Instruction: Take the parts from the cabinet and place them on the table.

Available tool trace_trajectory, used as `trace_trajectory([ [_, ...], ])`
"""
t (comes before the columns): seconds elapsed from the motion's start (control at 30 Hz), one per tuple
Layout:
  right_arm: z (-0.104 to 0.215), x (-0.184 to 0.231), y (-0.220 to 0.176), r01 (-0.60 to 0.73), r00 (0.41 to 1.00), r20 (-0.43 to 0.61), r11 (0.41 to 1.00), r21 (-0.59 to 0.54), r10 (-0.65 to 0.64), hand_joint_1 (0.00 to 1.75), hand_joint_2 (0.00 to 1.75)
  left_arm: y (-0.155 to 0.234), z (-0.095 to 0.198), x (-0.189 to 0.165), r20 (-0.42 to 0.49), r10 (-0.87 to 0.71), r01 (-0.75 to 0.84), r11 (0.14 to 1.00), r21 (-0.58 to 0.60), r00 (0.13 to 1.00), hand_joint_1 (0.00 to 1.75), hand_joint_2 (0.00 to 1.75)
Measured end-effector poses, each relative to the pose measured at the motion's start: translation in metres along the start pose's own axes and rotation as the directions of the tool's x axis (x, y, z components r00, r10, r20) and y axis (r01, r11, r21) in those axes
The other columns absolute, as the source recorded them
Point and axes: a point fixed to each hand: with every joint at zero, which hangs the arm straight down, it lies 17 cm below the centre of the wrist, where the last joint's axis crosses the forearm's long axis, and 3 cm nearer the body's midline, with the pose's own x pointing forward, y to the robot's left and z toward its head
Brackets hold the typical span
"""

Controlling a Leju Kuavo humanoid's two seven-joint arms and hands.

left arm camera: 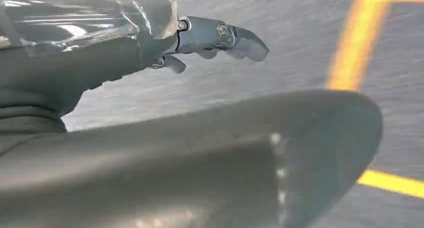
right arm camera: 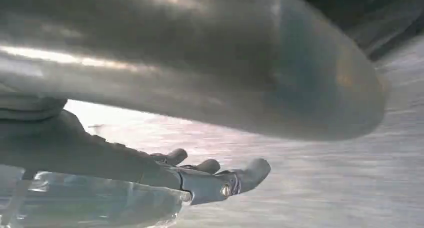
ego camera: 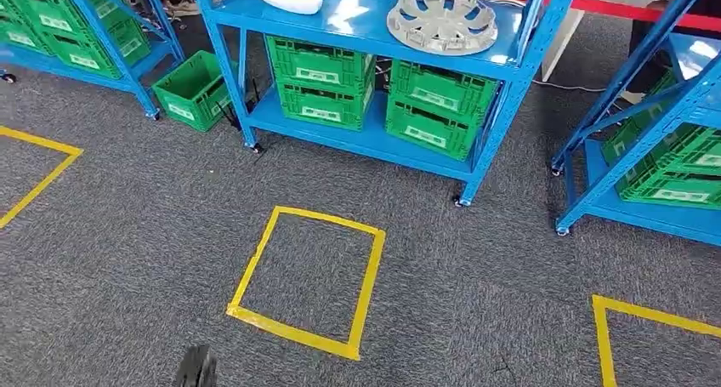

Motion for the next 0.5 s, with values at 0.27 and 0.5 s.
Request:
trace_trajectory([
  [0.27,-0.002,0.087,-0.005,-0.001,0.989,0.147,1.000,-0.007,0.002,0.00,0.00,-0.002,0.021,-0.087,-0.154,0.001,-0.002,1.000,-0.002,0.988,0.00,0.00],
  [0.5,0.051,0.305,-0.001,0.002,0.847,0.531,1.000,-0.001,-0.001,0.00,0.00,0.000,0.124,-0.290,-0.543,0.001,0.000,1.000,0.000,0.840,0.00,0.00],
])
